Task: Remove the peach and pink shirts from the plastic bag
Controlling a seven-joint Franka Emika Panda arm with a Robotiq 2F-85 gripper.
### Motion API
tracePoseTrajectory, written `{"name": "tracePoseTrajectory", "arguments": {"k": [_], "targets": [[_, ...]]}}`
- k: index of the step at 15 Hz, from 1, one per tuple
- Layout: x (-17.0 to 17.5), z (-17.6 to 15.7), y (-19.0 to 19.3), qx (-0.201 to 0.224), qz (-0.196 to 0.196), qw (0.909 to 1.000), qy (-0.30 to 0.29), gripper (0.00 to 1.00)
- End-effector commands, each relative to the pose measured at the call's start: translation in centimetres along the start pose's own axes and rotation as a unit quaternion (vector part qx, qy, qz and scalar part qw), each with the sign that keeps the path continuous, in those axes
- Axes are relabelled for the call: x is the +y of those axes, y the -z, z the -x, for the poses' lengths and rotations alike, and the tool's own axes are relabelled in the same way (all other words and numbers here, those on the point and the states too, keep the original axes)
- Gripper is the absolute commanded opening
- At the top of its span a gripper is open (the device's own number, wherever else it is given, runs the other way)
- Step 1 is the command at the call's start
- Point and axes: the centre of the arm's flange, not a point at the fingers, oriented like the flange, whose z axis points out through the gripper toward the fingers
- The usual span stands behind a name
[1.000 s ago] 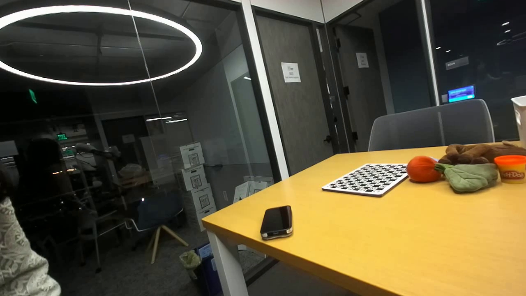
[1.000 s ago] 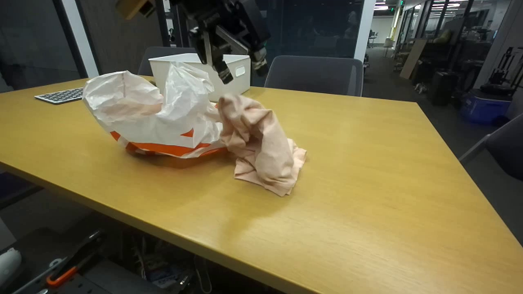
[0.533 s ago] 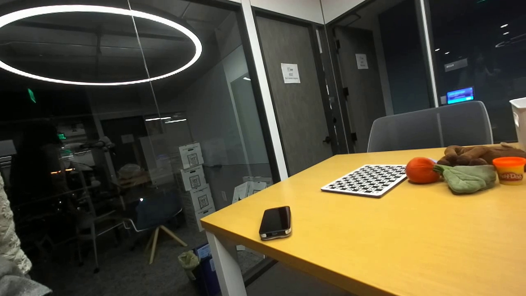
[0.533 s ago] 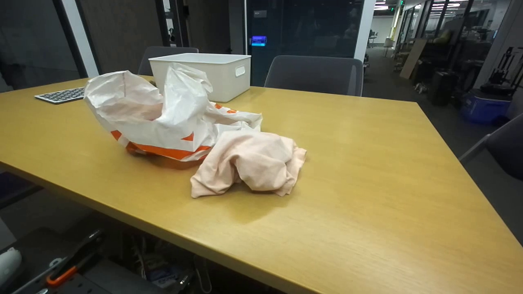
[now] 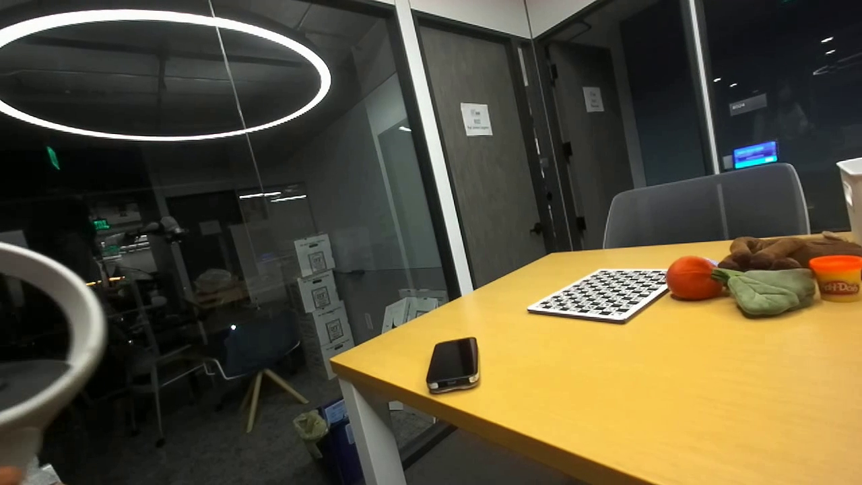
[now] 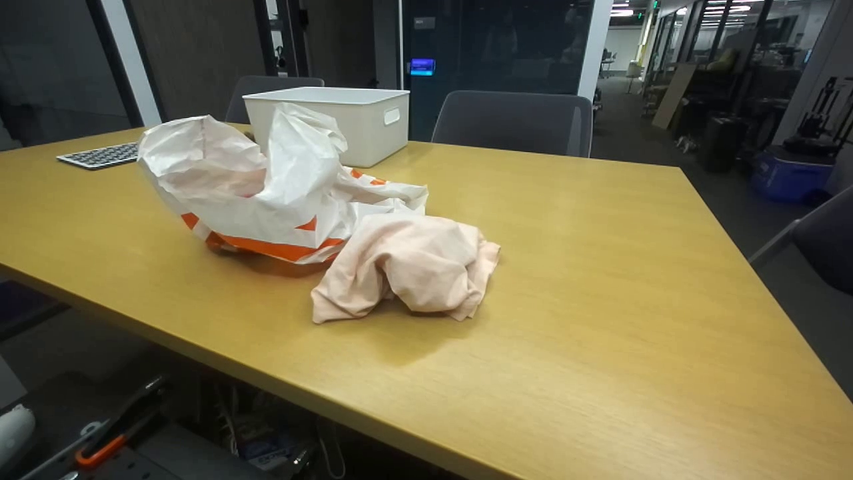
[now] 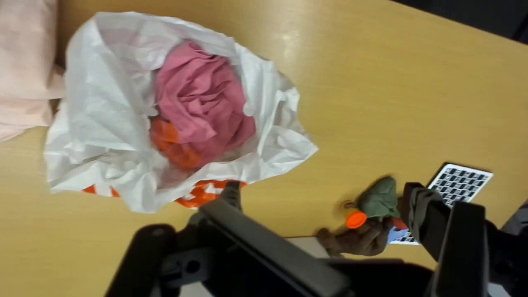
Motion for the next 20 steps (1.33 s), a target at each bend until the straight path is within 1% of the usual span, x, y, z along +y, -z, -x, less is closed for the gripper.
{"name": "tracePoseTrajectory", "arguments": {"k": [1,3,4,5,6,7,9,12,13,14,15,17,18,20], "targets": [[-1.1,-5.2,-3.0,-0.067,-0.072,0.9951,-0.008,1.00],[-0.9,-7.2,-6.1,-0.094,-0.080,0.9920,-0.027,1.00],[-0.4,-8.2,-7.8,-0.110,-0.076,0.9902,-0.040,1.00],[0.0,-8.8,-9.3,-0.125,-0.074,0.9886,-0.041,1.00],[0.4,-9.0,-10.0,-0.139,-0.078,0.9862,-0.045,1.00],[0.5,-6.3,-9.7,-0.119,-0.065,0.9899,-0.039,1.00],[1.1,-6.9,-11.5,-0.137,-0.065,0.9874,-0.046,1.00],[0.8,-6.8,-10.8,-0.131,-0.064,0.9884,-0.043,1.00],[1.0,-7.1,-11.3,-0.126,-0.064,0.9888,-0.049,1.00],[1.4,-7.6,-12.2,-0.128,-0.075,0.9873,-0.058,1.00],[2.1,-8.2,-13.4,-0.119,-0.077,0.9877,-0.065,1.00],[3.9,-9.4,-15.4,-0.105,-0.073,0.9876,-0.091,1.00],[4.9,-10.0,-16.4,-0.096,-0.067,0.9879,-0.101,1.00],[7.0,-10.8,-18.3,-0.087,-0.053,0.9858,-0.134,1.00]]}}
